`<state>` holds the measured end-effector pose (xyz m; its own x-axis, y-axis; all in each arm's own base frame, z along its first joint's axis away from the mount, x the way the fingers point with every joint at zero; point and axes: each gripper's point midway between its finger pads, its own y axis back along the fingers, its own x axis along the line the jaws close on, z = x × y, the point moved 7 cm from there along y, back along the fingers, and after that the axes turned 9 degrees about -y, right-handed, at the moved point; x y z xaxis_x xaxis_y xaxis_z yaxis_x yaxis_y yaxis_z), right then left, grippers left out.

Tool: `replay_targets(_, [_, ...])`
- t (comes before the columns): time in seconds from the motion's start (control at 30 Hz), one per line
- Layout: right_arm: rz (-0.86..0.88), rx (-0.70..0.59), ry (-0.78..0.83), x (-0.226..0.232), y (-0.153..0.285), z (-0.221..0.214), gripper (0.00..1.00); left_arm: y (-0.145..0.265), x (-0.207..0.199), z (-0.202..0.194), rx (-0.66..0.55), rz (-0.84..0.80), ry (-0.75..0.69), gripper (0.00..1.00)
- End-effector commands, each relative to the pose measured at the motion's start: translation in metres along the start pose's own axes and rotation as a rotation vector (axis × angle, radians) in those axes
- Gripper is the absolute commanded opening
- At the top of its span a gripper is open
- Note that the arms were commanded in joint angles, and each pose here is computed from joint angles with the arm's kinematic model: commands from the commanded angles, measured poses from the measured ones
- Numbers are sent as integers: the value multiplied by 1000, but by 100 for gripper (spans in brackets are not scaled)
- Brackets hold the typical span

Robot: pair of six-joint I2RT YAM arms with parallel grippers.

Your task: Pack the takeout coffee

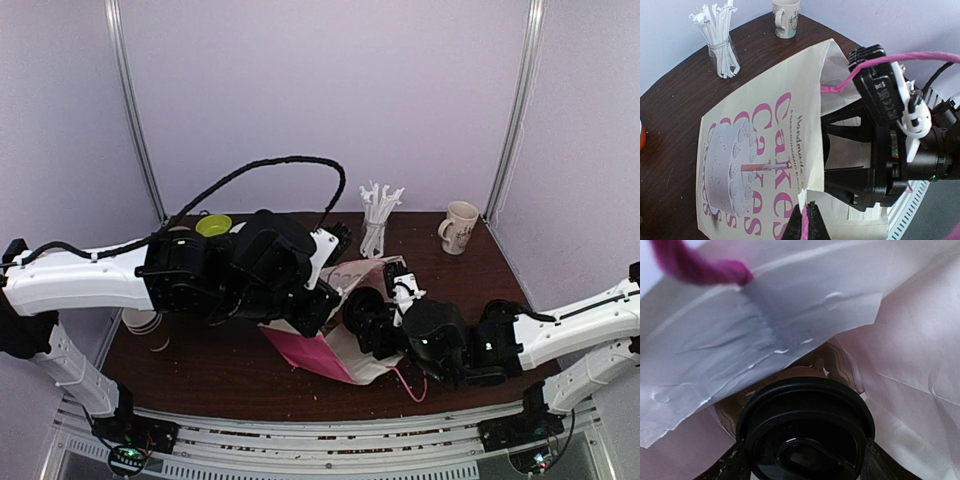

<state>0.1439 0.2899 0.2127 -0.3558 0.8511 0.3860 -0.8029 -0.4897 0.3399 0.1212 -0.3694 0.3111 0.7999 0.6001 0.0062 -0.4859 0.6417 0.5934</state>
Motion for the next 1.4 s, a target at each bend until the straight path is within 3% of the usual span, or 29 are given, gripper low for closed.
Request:
replay_targets(0.0, [-51,-40,-17,1,-5,3,56,1,-7,11,-59,-34,26,0])
replay_targets(0.6, [-161,-86,-40,-17,-19,-3,56,3,-5,-1,-34,-43,65,0])
replay_targets(1.37, [-55,-93,-134,-8,-44,-24,56,7,-5,17,-96,-37,104,0])
